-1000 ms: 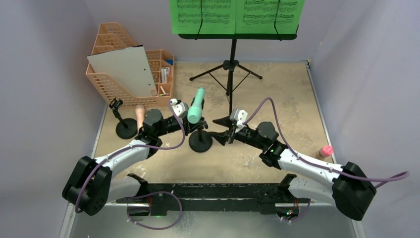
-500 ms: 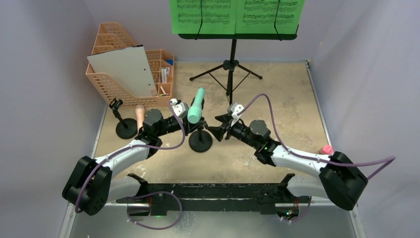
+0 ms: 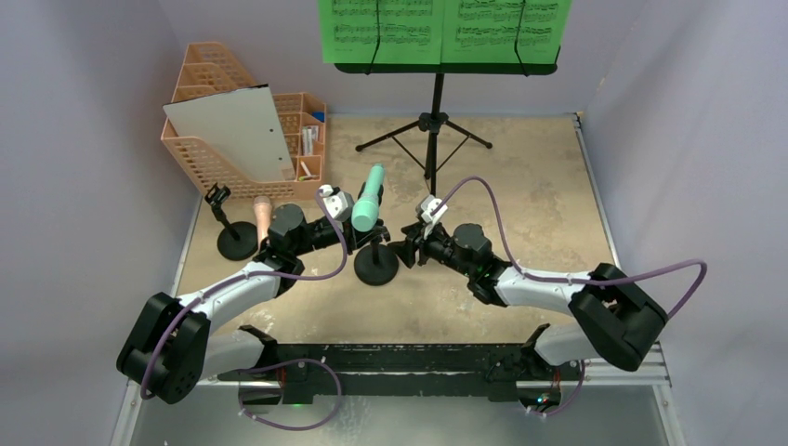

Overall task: Pack up the instrument practice props
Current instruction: Unscrew the knob on the microphone stand, then remove the microphone from the microphone stand.

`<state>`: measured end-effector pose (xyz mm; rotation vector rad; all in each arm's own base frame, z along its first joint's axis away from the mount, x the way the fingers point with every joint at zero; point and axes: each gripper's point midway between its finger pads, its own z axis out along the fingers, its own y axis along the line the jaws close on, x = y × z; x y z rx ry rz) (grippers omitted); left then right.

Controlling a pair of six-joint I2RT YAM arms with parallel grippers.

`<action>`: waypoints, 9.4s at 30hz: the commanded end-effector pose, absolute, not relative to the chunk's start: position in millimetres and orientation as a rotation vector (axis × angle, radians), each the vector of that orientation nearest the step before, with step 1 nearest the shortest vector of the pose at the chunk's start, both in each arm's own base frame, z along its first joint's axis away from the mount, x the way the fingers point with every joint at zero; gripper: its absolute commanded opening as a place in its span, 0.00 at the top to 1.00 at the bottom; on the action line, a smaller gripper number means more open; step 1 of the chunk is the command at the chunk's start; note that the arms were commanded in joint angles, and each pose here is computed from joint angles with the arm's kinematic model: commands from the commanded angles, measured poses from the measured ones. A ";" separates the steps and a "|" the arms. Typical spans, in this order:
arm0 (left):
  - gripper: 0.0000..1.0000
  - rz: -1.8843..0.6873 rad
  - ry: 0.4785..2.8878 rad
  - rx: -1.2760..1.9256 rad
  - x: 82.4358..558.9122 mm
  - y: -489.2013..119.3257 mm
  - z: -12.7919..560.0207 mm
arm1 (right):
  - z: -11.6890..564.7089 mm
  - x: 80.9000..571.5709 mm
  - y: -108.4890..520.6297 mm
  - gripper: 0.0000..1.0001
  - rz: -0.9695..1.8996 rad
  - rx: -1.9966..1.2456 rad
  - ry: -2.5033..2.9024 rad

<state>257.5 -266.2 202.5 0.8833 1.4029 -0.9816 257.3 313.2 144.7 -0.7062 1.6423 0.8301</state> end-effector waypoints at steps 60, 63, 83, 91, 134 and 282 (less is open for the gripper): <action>1.00 -0.992 1.369 0.925 257.6 -270.7 211.1 | 158.5 262.6 340.1 0.62 1.096 -1.375 1.420; 1.00 -0.996 1.373 0.928 257.7 -271.3 210.1 | 162.4 262.8 338.8 0.68 1.077 -1.375 1.404; 1.00 -0.995 1.385 0.929 259.8 -271.5 206.1 | 158.5 293.0 318.7 0.74 0.767 -1.184 1.416; 1.00 -0.977 1.395 0.922 262.9 -269.9 204.1 | 222.6 275.5 301.1 0.41 0.821 -0.952 1.346; 0.99 -0.956 1.372 0.909 259.7 -264.9 211.5 | 291.3 261.8 369.2 1.00 0.956 -0.697 1.261; 1.00 -0.257 2.275 0.998 210.5 -215.5 280.2 | 75.9 302.2 322.2 1.00 0.319 -0.516 1.642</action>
